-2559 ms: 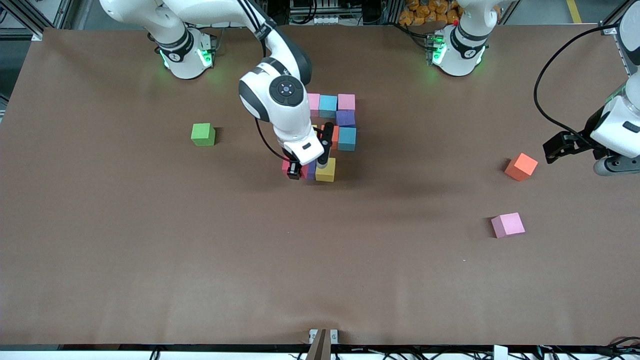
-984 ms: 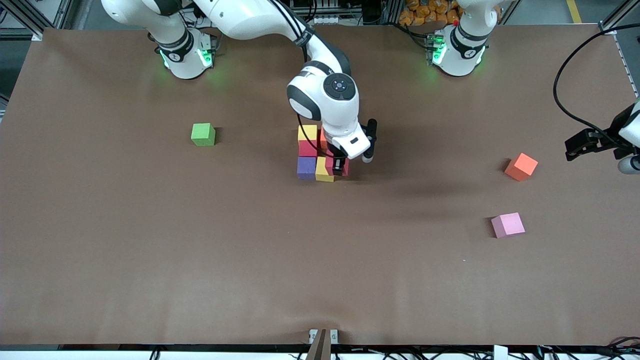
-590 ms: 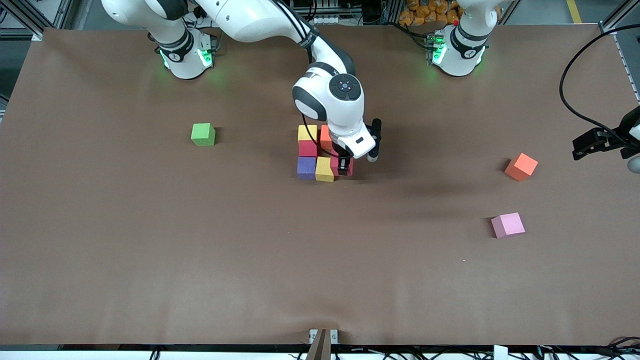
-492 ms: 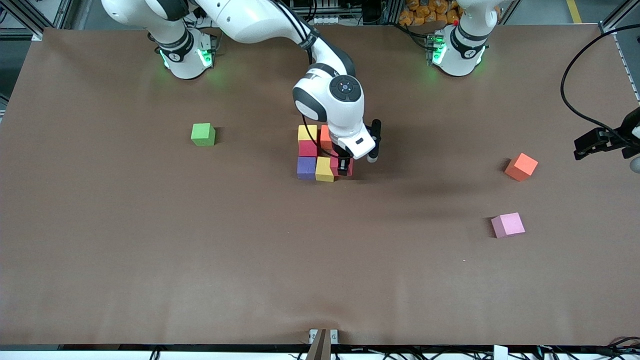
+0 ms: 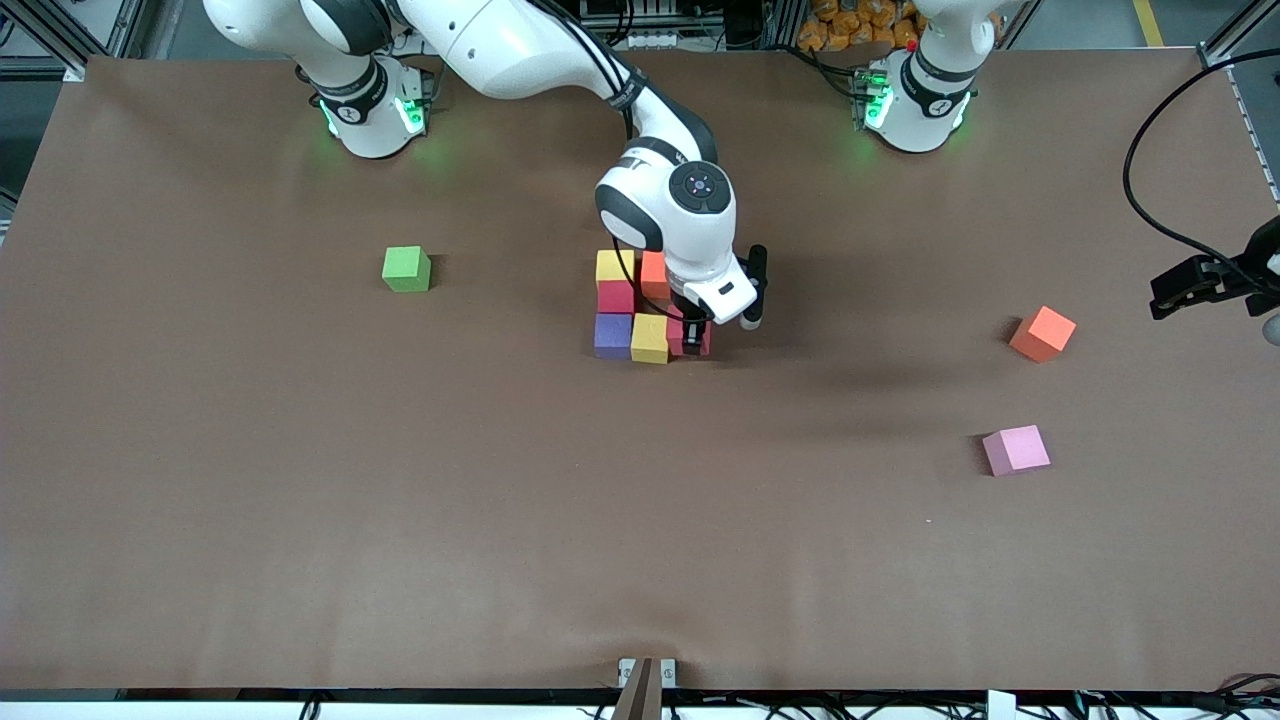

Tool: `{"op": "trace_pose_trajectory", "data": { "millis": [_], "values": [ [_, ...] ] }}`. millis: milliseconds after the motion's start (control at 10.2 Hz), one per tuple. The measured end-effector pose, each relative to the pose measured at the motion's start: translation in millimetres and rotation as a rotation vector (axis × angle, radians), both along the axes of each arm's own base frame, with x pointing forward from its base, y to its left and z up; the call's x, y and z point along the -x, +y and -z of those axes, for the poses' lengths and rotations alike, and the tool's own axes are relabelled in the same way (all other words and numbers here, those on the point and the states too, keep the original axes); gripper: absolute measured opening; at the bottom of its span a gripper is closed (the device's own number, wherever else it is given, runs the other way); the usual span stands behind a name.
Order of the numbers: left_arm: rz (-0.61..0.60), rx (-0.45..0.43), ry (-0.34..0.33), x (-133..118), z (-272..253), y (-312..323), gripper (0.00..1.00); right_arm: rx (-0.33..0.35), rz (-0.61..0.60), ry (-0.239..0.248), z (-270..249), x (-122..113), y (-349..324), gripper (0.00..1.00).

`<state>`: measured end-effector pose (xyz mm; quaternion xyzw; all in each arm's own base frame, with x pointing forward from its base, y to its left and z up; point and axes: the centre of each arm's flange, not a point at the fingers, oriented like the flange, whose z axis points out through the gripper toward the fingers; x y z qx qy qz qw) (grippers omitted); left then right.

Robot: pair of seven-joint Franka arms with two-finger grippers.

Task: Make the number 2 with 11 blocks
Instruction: 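Lift and carry the red-pink cube to the figure with the right gripper, then lower the red-pink cube beside the yellow cube with the right gripper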

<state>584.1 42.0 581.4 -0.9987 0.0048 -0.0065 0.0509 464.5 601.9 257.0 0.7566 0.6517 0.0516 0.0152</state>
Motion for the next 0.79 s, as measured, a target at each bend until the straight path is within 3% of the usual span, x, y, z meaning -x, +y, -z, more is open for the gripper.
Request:
{"op": "trace_pose_trajectory", "data": {
  "millis": [787],
  "values": [
    [-0.001,0.000,0.005,0.4,1.6,0.2,1.00,0.035,-0.010,0.025,27.1,8.4,1.8,0.59]
  ]
}}
